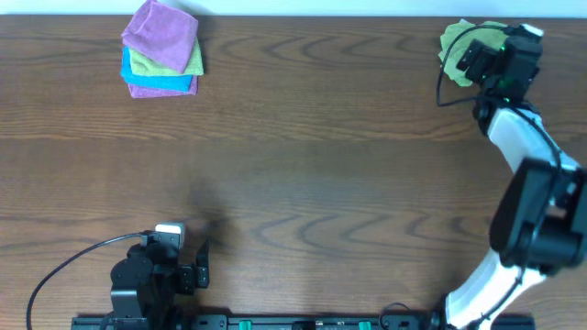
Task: Fold the cloth
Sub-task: 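Reach the right gripper to the crumpled light-green cloth at far right, then grasp a corner of the green cloth with the right gripper and lift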
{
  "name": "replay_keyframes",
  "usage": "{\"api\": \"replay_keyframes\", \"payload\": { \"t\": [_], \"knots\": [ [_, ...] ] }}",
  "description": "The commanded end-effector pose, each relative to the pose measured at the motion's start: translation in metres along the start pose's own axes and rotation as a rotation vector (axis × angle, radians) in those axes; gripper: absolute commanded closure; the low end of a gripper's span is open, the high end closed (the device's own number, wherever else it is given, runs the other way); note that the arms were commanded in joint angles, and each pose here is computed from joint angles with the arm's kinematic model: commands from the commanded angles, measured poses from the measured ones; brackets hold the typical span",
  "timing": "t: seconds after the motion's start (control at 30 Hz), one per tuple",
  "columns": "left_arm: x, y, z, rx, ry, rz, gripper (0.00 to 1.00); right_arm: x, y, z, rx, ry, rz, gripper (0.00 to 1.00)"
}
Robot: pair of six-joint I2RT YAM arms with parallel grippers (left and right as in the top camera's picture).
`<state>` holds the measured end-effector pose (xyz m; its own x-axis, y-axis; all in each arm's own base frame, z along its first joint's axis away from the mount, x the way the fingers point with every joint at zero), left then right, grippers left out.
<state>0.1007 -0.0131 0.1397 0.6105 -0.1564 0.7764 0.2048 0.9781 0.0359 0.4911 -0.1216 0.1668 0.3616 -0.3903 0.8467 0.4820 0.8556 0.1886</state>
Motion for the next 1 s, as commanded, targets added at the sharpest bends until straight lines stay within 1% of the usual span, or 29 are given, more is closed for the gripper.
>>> {"api": "replay_keyframes", "payload": {
  "t": [0.0,0.1,0.3,0.47,0.63,0.83,0.97],
  "knots": [
    [-0.005,0.000,-0.001,0.006,0.024,-0.026,0.05,0.024,0.006,-0.014,0.004,-0.014,-0.022,0.01],
    [-0.005,0.000,-0.001,0.006,0.024,-0.026,0.05,0.043,0.014,-0.024,0.003,0.003,-0.027,0.01],
    [-0.005,0.000,-0.001,0.006,0.024,-0.026,0.05,0.076,0.025,-0.029,0.003,-0.003,-0.064,0.01],
    [-0.005,0.000,-0.001,0.006,0.024,-0.026,0.05,0.095,0.027,-0.042,0.001,-0.023,-0.092,0.01],
    [-0.005,0.000,-0.001,0.006,0.024,-0.026,0.05,0.091,0.011,-0.064,-0.057,0.045,-0.196,0.01],
    [-0.005,0.000,-0.001,0.006,0.024,-0.026,0.05,0.070,-0.015,-0.082,-0.127,0.123,-0.373,0.01],
    [-0.005,0.000,-0.001,0.006,0.024,-0.026,0.05,0.058,-0.022,-0.090,-0.128,0.168,-0.430,0.02]
  ]
}}
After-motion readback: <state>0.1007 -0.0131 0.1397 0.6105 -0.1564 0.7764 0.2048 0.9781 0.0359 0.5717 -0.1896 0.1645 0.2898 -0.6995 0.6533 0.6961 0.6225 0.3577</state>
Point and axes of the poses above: each gripper's point midway between its finger pads, its own z axis back along the fingers, its own y axis along the line the jaws close on, x = y × z, the point moved 8 cm from there along z, back along the fingers, and after that the axes turned 6 degrees about -z, right-handed, at the moved point
